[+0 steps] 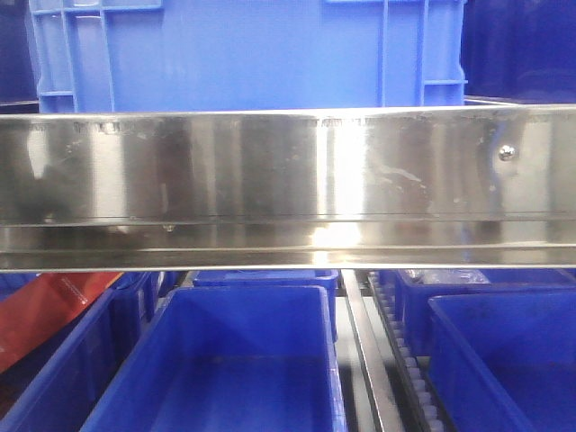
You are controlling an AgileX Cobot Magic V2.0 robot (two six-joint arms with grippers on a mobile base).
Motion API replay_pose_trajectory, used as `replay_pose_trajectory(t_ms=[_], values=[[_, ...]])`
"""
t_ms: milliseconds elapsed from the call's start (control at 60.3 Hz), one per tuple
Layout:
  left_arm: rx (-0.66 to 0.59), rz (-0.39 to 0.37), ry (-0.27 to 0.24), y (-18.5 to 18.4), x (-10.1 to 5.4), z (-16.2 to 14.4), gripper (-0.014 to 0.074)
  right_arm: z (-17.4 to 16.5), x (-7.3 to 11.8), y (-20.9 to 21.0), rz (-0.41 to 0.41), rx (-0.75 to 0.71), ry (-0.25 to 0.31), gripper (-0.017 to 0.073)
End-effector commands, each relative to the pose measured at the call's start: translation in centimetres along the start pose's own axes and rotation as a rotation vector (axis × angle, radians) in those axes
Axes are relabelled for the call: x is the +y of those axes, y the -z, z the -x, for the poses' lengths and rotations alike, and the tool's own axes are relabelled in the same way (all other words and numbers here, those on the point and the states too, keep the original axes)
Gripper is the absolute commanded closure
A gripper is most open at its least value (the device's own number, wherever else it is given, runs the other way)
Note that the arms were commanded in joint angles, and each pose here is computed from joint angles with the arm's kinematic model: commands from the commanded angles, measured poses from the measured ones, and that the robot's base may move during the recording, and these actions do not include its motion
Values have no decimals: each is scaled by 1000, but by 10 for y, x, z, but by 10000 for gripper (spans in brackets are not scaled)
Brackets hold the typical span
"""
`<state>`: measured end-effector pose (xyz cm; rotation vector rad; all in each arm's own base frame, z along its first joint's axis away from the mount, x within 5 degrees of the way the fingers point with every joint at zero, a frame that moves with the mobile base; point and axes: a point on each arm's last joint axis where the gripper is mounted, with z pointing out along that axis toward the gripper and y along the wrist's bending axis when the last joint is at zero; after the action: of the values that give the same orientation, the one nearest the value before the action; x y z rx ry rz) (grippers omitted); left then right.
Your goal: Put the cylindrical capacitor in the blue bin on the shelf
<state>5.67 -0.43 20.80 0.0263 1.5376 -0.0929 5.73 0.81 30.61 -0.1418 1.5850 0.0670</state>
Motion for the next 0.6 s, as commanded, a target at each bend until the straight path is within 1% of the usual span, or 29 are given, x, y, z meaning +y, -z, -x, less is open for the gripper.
replay_pose_trajectory(t_ms=[0, 116, 299, 332, 415, 481, 581], values=[[-25, -2, 8, 0, 0, 3, 704, -21, -2, 1, -62, -33, -31, 713], [-25, -2, 8, 0, 0, 3, 704, -52, -3, 1, -96, -25, -64, 713], [-25, -2, 8, 0, 0, 3, 704, -87, -4, 1, -141, -10, -73, 713], [-25, -2, 8, 0, 0, 3, 704, -92, -4, 1, -145, -9, -82, 713], [-25, -2, 8, 0, 0, 3, 704, -102, -4, 0, -149, -8, -91, 713], [-25, -2, 8, 0, 0, 3, 704, -98, -4, 0, -155, -52, -90, 713], [-25, -2, 8, 0, 0, 3, 704, -100, -4, 0, -152, -28, -92, 713]])
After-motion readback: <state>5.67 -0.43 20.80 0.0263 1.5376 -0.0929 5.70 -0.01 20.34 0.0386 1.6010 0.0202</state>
